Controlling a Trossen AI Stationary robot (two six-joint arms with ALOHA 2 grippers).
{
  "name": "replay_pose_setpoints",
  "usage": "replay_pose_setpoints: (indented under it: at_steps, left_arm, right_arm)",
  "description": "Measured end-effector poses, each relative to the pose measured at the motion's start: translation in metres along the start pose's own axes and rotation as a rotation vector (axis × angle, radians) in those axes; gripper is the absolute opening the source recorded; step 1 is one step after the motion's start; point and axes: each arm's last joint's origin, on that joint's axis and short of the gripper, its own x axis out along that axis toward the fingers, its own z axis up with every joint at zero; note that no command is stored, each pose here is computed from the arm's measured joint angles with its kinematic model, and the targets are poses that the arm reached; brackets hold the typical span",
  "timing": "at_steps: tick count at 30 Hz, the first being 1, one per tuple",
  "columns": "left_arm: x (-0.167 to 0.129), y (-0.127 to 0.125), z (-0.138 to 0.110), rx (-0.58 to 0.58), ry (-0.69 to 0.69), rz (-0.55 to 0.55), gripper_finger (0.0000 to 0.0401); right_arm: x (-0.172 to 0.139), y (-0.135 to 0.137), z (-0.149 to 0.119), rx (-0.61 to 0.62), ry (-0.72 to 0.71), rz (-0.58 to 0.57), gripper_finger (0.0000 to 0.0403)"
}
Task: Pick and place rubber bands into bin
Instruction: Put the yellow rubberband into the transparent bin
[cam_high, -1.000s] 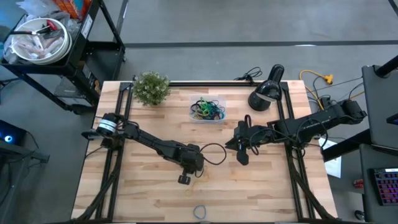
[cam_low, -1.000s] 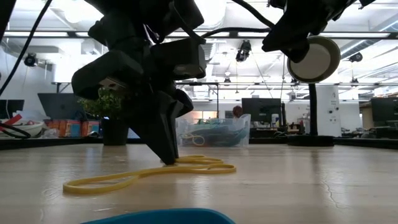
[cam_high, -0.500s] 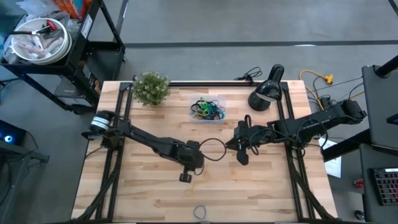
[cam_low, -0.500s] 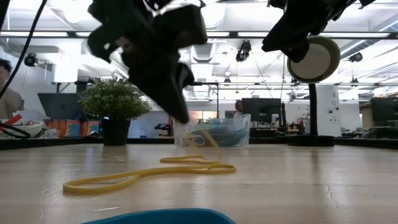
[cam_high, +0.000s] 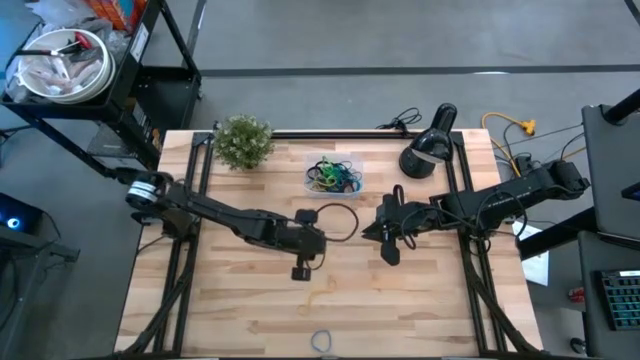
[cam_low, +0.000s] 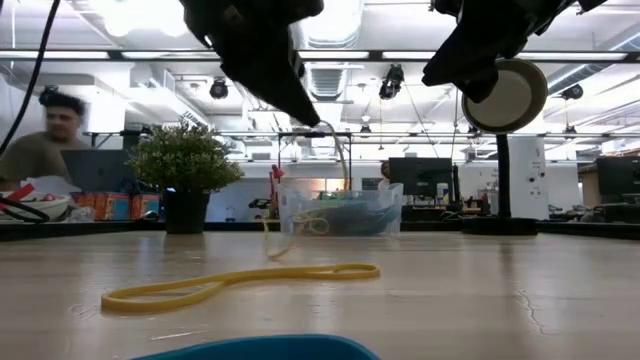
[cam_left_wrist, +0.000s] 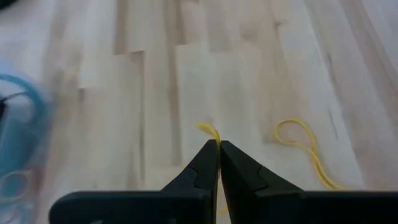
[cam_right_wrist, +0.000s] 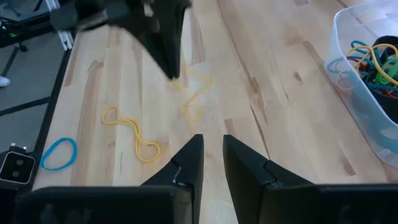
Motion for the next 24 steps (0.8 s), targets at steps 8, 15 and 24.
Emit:
replay_pose_setpoints:
  at_steps: [8,15,24]
  left_arm:
    - [-0.014,0.023,0.006,-0.037,-0.030,0.084,0.0000]
    - [-0.027,0.052,0.011,-0.075,-0.073,0.164,0.0000]
    - [-0.040,0.096,0.024,-0.083,-0.111,0.263,0.0000]
  right_arm:
    - [0.001,-0.001,-0.002,-0.002,0.008,-0.004,0.0057]
    - [0.002,-0.003,-0.007,-0.009,0.019,-0.014,0.0057]
    - [0.004,-0.006,-0.012,-0.010,0.025,-0.041,0.0057]
